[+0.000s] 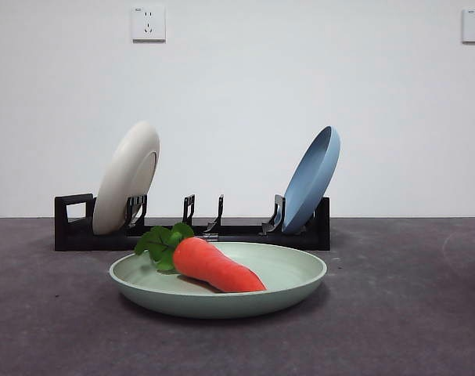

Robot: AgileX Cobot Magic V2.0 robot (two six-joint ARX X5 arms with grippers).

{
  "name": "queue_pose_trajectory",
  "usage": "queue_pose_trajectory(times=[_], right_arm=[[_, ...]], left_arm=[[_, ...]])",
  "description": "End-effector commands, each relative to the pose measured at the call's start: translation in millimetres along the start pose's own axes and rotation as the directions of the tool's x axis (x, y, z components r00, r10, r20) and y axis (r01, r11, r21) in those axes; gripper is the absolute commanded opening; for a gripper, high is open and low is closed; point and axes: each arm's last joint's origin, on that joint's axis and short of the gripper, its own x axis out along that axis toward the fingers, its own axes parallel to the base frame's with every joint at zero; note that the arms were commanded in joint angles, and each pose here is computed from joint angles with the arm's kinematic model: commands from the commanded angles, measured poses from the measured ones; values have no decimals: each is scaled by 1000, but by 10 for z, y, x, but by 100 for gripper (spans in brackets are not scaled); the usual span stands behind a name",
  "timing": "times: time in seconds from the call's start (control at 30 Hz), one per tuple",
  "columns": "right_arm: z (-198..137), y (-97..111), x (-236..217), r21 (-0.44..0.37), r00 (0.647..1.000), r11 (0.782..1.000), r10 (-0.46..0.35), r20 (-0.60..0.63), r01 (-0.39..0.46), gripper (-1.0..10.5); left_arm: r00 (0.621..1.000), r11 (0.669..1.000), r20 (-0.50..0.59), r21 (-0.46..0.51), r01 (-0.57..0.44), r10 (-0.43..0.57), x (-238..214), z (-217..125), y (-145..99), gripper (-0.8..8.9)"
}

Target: Take the green plate from the plate rack,put the plate on the table,take the carrot from the table,put the carrot in the plate

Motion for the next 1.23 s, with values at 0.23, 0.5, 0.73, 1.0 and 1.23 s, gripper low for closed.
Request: queue_pose_trajectory(times=[0.23, 0.5, 0.73, 1.0, 1.23], right_arm=[[-26, -49, -76, -74, 998, 997, -28, 48, 32, 2], [10, -311, -416, 5, 884, 967, -234, 404, 253, 2], [-282, -547, -458, 173, 657, 880, -449, 605, 442, 2], [-833, -789, 72, 217, 500, 838, -484, 718, 500, 2], [-1166, -966, 419, 370, 437, 781, -599, 671, 503, 2]], left_arm=[[1000, 1000, -6, -7, -4, 4, 12, -38, 2, -3], [1000, 1000, -6, -7, -4, 4, 12, -38, 2, -3], [1000, 1000, -7, -7, -4, 4, 12, -38, 2, -3], [1000, 1000, -6, -7, -4, 4, 12, -38, 2, -3], [1000, 1000, -7, -7, -4, 4, 12, -38, 2, -3]])
